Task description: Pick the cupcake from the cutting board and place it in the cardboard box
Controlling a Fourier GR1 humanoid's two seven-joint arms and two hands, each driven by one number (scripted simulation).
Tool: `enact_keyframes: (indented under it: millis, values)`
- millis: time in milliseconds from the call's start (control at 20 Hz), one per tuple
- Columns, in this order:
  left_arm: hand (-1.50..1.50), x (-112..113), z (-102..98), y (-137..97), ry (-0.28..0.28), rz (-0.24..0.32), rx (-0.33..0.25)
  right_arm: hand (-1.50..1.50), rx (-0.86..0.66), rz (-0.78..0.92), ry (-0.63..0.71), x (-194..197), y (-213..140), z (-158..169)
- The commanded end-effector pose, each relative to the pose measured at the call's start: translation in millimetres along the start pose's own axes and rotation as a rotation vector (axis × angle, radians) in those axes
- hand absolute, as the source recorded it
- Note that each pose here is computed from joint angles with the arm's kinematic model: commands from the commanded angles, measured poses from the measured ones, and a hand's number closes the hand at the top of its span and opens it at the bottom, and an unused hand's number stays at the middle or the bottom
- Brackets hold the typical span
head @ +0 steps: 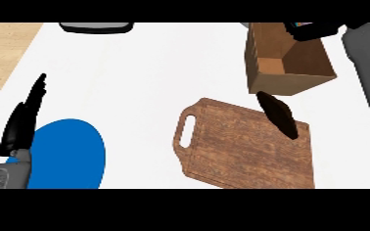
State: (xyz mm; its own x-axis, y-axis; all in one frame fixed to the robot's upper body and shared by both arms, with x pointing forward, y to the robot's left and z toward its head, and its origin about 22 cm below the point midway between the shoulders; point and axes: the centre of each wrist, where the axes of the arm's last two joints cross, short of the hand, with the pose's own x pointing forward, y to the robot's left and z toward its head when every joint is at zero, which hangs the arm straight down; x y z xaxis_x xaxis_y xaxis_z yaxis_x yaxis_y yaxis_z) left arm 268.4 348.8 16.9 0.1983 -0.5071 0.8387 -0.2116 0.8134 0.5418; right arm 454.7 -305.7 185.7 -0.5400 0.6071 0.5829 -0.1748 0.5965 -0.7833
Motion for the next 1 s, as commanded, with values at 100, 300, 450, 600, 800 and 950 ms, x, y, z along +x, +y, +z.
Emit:
enact_keyframes:
  millis: [100,300,450,600,800,950]
  values:
    - [0.00,3.4,-8.9,22.4,-0.006,-0.005,-0.017,1.50,0.015,-0.024,0.044,13.8,46.9,-37.2]
    - [0.00,10.1,-14.9,-0.1,-0.018,0.014,-0.006,1.50,0.038,0.030,0.082,19.7,88.1,-51.2]
    - [0.00,15.3,-5.8,8.5,-0.029,0.004,-0.026,1.50,0.000,0.053,0.159,15.2,81.1,-49.9]
    - [0.00,14.3,-6.7,0.5,-0.020,-0.012,-0.030,-1.50,0.073,-0.065,0.251,10.9,99.3,-49.1]
    - [0.00,5.8,-6.5,-10.9,-0.033,0.011,-0.020,-1.50,0.109,-0.089,0.253,4.2,123.4,-42.8]
    - [0.00,-1.1,-3.0,-7.3,-0.027,0.001,-0.017,-1.50,0.066,-0.141,0.201,-4.7,119.3,-33.8]
